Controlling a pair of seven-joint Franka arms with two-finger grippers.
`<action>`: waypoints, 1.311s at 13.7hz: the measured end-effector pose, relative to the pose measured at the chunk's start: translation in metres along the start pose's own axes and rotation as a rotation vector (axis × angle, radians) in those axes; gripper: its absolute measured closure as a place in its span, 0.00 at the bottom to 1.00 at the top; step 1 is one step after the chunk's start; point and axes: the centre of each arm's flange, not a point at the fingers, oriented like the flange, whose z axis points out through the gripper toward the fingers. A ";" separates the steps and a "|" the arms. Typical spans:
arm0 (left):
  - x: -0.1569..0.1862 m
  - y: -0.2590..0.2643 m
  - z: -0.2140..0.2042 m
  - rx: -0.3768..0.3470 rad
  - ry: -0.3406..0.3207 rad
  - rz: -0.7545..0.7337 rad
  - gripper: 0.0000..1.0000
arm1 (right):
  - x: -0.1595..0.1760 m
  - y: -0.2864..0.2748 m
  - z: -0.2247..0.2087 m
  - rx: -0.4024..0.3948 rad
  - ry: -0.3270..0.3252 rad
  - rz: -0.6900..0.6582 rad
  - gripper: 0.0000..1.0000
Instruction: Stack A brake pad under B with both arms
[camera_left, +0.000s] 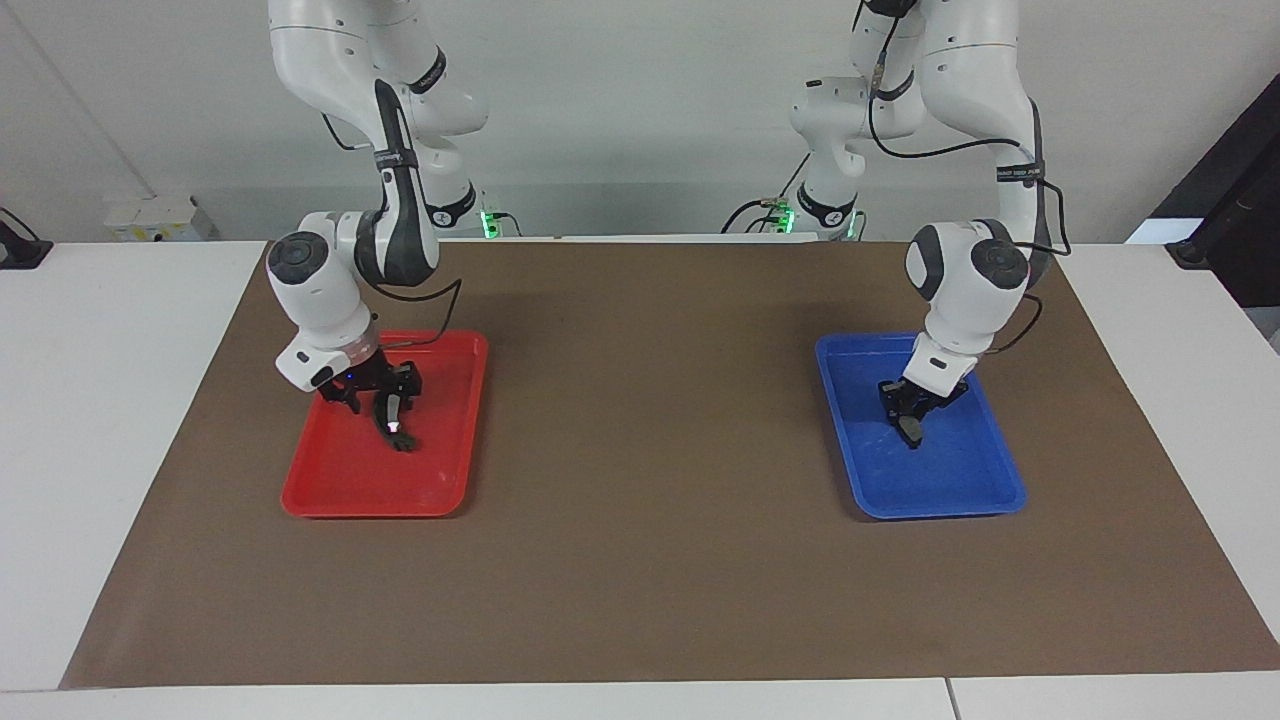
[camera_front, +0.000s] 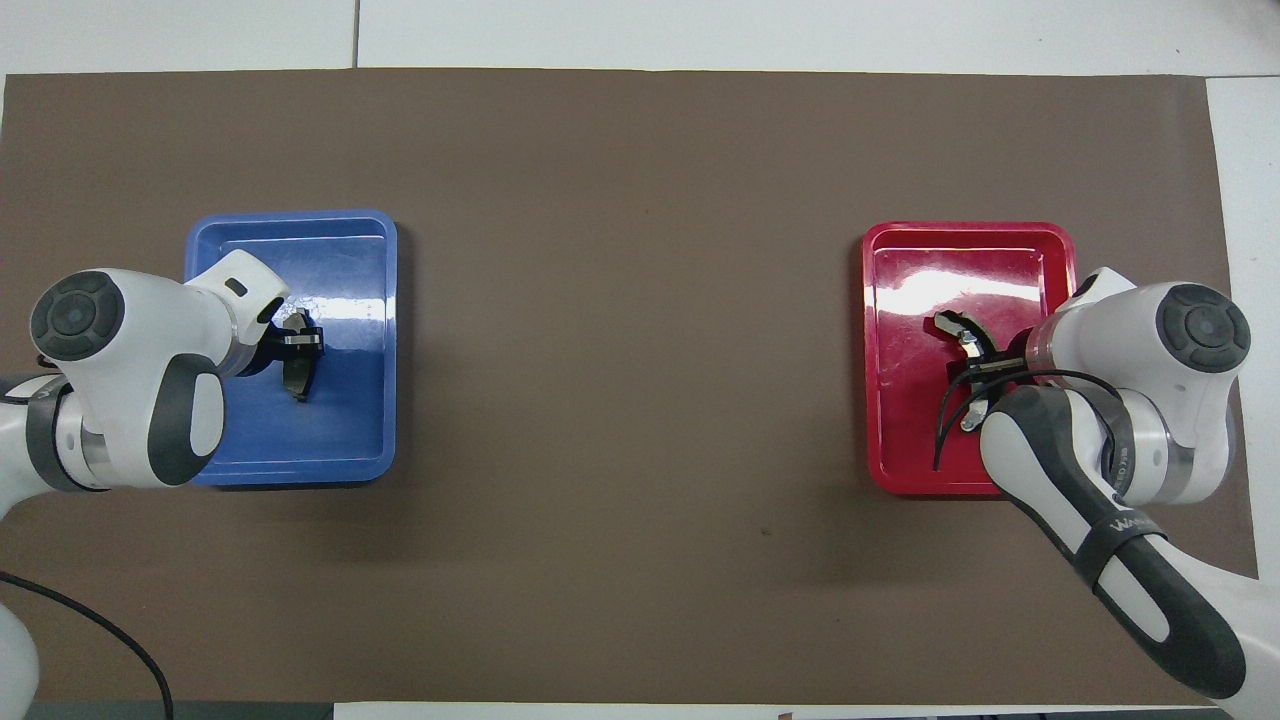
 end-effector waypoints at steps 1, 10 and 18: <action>0.005 0.000 -0.012 0.000 -0.007 0.000 0.61 | 0.000 0.000 0.000 0.000 -0.001 0.000 0.17; 0.003 0.193 -0.079 -0.041 0.021 0.037 0.61 | -0.006 -0.003 0.006 0.007 -0.015 -0.003 0.52; -0.024 0.330 -0.023 -0.123 0.061 -0.013 0.61 | 0.021 -0.002 -0.051 0.020 -0.043 0.001 0.57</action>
